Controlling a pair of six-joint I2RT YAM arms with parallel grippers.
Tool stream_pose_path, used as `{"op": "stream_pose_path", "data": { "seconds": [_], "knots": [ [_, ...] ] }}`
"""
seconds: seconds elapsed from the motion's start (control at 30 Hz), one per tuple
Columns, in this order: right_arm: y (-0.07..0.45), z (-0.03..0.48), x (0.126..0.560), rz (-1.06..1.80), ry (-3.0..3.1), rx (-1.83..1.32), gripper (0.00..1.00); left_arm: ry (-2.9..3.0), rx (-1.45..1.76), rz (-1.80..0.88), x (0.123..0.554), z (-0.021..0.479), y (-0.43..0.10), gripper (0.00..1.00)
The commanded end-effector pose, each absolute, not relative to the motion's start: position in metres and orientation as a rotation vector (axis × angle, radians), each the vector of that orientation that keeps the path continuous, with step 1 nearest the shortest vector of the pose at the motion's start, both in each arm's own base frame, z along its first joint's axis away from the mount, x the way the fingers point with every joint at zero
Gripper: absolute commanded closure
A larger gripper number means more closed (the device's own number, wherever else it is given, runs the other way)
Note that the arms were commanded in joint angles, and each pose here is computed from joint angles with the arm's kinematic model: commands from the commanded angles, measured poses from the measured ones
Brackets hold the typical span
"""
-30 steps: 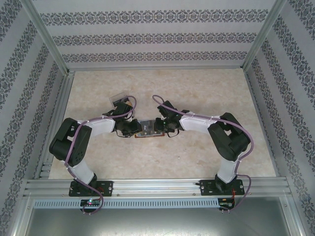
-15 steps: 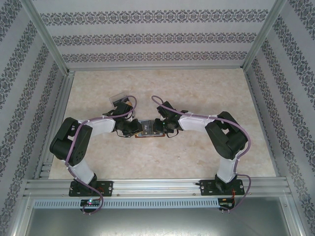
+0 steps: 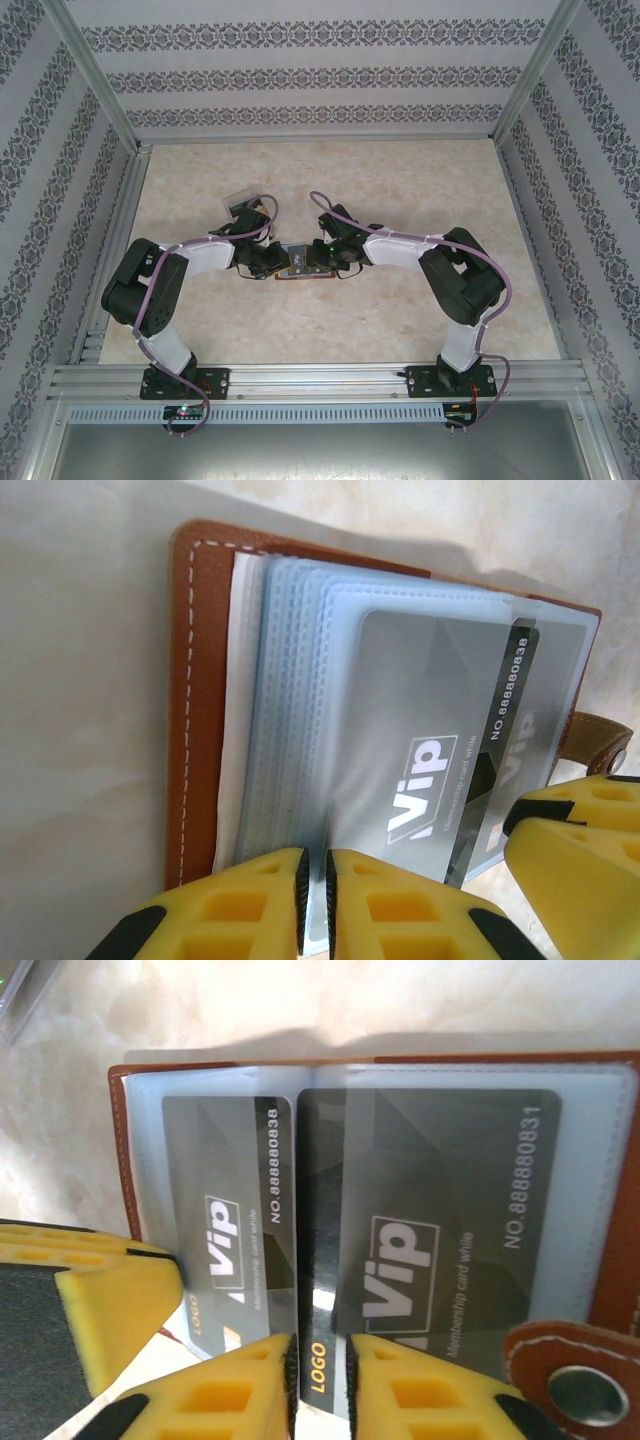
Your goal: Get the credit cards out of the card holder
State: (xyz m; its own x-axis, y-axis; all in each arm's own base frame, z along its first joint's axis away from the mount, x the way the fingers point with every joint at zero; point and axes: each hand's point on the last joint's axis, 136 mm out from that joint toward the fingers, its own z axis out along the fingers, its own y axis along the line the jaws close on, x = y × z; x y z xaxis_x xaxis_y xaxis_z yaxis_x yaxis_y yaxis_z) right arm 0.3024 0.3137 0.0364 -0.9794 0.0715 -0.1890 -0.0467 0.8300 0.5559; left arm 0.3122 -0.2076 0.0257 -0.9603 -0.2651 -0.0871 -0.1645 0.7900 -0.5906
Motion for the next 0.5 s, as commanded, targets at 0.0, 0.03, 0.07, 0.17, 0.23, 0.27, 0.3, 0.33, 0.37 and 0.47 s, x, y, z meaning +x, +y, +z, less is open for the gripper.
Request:
{"op": "stream_pose_path", "data": {
  "seconds": [0.0,0.03,0.07,0.17,0.23,0.27,0.3,0.33,0.37,0.47],
  "knots": [
    [0.324,0.039,0.307,0.927,2.798,0.027,0.74,2.845,-0.351,-0.888,0.308,0.016,-0.205,0.84],
    [0.325,0.038,0.307,0.937,2.802,0.032,0.74,2.844,-0.353,-0.889,0.309,0.016,-0.205,0.84],
    [0.326,0.038,0.307,0.949,2.8,0.032,0.74,2.846,-0.353,-0.889,0.309,0.015,-0.205,0.84],
    [0.327,0.034,0.308,0.948,2.812,0.039,0.74,2.847,-0.354,-0.893,0.308,0.015,-0.205,0.84],
    [0.326,0.032,0.308,0.944,2.816,0.044,0.74,2.847,-0.352,-0.893,0.308,0.015,-0.205,0.84],
    [0.325,0.031,0.309,0.946,2.818,0.049,0.74,2.849,-0.351,-0.892,0.308,0.015,-0.205,0.84],
    [0.326,0.029,0.308,0.952,2.822,0.049,0.74,2.849,-0.354,-0.894,0.308,0.015,-0.205,0.84],
    [0.326,0.028,0.308,0.96,2.825,0.049,0.74,2.849,-0.354,-0.895,0.308,0.015,-0.205,0.84],
    [0.328,0.029,0.309,0.982,2.816,0.045,0.74,2.848,-0.353,-0.897,0.308,0.015,-0.206,0.84],
    [0.335,0.033,0.308,1.039,2.803,0.035,0.76,2.85,-0.352,-0.897,0.308,0.015,-0.206,0.84]
  ]
}}
